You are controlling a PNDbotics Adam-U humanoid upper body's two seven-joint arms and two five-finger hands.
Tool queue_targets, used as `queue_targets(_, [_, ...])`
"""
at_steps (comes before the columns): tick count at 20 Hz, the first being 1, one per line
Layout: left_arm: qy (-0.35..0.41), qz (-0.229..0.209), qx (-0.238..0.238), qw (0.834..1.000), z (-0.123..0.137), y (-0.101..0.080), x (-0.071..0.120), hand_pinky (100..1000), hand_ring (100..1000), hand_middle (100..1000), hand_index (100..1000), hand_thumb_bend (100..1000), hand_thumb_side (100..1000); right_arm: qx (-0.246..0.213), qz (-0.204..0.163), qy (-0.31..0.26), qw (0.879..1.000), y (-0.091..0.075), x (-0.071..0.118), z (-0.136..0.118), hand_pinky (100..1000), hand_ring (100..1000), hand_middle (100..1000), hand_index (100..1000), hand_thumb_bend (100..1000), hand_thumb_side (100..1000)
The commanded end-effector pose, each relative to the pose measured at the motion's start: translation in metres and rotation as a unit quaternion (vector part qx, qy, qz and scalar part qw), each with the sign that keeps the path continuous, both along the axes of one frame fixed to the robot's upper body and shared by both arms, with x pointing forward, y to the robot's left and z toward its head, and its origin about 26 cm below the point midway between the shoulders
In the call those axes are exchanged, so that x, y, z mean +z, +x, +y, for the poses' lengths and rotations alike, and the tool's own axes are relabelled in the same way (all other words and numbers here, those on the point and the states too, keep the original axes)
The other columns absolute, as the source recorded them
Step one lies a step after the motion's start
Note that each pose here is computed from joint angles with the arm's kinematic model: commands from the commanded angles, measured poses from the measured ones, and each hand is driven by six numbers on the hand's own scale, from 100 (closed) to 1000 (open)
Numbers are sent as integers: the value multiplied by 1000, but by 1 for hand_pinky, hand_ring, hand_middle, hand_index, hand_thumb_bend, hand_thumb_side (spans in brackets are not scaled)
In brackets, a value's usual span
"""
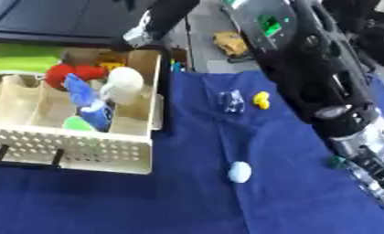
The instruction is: Pick up objects from table and place into drawer.
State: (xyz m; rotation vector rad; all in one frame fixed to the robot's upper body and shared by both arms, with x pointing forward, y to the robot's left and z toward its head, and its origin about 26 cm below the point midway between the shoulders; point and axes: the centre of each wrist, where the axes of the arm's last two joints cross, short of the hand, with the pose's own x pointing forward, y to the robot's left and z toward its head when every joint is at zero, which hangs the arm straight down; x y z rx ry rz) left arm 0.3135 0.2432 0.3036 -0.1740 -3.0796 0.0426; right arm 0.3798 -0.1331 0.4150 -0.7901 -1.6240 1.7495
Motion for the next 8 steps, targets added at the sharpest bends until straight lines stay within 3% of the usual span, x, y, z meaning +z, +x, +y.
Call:
queue_targets(1, [3, -15, 3, 1000, 2, -3, 7, 486, 543, 591, 763, 336, 1000, -9, -46, 31, 998, -18, 24, -23, 866, 902, 704, 880, 570, 679])
queue_targets(6, [-1, -16, 10, 1000, 4, -3, 7, 486, 542, 591, 763, 334, 1000, -40, -109, 108, 987, -45, 42, -64, 854, 885, 660, 855, 546, 758])
queue_targets(7, [-2, -16, 12, 1000, 5, -3, 7, 486, 542, 591, 763, 334, 1000, -47, -121, 124, 984, -52, 45, -72, 840, 874, 638, 838, 469, 821])
queue_targets(8, [-3, -16, 13, 1000, 6, -3, 6, 486, 542, 591, 763, 333, 1000, -52, -131, 139, 980, -57, 47, -81, 829, 864, 623, 828, 446, 845])
